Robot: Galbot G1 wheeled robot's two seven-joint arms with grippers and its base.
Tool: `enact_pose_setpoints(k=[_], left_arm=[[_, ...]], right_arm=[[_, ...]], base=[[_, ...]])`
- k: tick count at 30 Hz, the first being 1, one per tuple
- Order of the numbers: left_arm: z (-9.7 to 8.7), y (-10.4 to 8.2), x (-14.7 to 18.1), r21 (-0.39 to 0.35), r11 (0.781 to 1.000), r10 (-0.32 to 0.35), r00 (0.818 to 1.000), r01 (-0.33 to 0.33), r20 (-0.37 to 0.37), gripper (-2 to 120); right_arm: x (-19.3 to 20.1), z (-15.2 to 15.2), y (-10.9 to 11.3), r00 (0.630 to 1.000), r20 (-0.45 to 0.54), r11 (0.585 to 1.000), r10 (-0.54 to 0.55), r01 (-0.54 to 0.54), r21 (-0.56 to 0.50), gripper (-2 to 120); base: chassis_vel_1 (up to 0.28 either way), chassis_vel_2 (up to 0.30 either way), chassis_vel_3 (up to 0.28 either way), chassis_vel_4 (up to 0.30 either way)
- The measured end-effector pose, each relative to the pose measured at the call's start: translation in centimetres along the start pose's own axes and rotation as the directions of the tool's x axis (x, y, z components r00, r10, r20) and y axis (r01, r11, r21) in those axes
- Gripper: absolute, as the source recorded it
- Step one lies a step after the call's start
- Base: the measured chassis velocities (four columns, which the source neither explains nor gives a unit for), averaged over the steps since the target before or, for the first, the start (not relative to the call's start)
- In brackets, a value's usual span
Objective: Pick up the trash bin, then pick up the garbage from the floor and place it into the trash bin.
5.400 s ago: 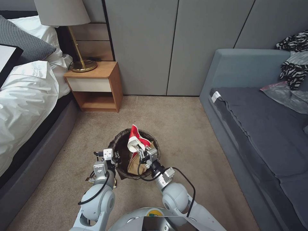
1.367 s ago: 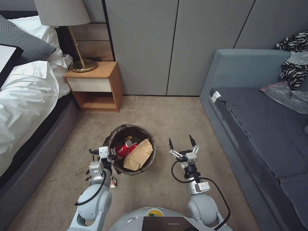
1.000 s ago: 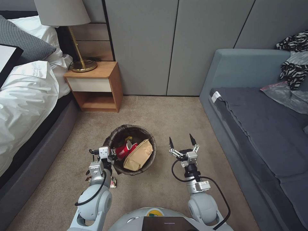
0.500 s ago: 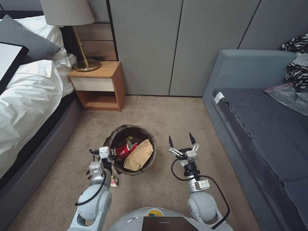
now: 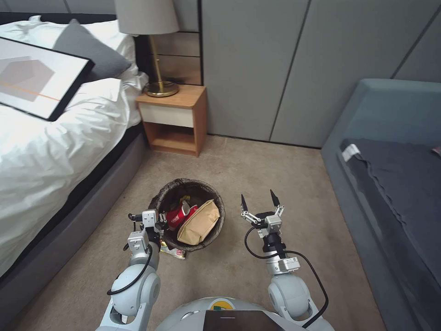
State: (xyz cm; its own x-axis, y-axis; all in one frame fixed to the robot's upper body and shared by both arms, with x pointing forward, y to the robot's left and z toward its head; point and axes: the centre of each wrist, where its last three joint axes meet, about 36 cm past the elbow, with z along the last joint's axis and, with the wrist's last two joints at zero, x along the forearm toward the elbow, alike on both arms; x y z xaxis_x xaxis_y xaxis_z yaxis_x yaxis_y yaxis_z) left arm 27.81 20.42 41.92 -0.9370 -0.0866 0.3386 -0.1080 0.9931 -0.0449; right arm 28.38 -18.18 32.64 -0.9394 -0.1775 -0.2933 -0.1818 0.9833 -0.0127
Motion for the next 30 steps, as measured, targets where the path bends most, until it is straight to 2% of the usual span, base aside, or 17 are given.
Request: enact_pose_setpoints(k=[24, 30], left_arm=[[0.12, -0.06, 0.02, -0.004, 1.000, 0.003, 1.000, -0.003, 0.012, 3], [0.23, -0.08, -0.05, -0.002, 1.000, 0.007, 1.000, -0.007, 0.019, 3]], right_arm=[[-0.20, -0.09, 0.12, 1.000, 0.004, 1.000, -0.007, 0.007, -0.002, 100], [-0.20, -0.09, 0.39, 1.000, 0.001, 1.000, -0.011, 0.011, -0.008, 100]], base=[[0.128, 0.121, 0.124, 0.121], [0.055, 0.054, 0.040, 0.046]])
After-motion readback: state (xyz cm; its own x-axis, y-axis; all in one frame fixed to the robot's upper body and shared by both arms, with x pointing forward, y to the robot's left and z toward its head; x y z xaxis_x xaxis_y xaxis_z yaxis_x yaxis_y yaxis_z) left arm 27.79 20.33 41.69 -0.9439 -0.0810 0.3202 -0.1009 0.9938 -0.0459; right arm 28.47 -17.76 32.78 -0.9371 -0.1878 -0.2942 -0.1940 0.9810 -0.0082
